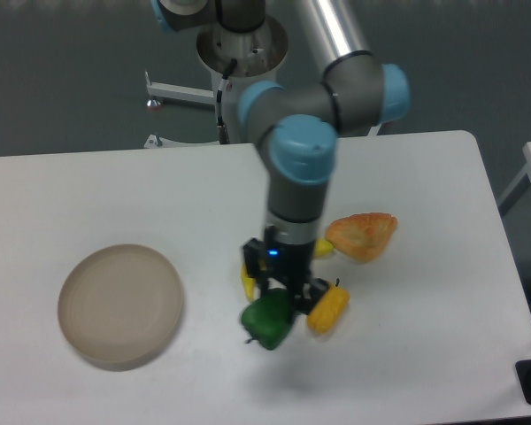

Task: Pick up the green pepper from the plate
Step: 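Lift the gripped green pepper up off the plate and carry it away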

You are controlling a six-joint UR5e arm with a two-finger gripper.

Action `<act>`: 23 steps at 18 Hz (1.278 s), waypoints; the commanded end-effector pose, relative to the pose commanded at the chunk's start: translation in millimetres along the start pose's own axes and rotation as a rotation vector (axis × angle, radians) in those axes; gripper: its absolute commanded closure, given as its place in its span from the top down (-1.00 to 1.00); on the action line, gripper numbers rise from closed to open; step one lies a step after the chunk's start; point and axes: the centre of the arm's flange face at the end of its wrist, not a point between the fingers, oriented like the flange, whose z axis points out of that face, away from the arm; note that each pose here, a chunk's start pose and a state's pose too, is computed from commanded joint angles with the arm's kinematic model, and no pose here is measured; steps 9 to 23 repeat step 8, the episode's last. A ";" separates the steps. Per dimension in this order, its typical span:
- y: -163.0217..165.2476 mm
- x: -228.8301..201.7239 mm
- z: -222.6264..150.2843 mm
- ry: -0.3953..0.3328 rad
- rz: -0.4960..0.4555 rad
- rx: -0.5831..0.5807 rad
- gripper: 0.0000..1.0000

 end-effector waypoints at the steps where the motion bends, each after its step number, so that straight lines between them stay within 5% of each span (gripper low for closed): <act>1: 4.5 -5.4 4.2 -0.003 0.001 -0.012 -0.36; 23: 13.5 -18.8 7.3 -0.032 0.015 -0.058 -0.36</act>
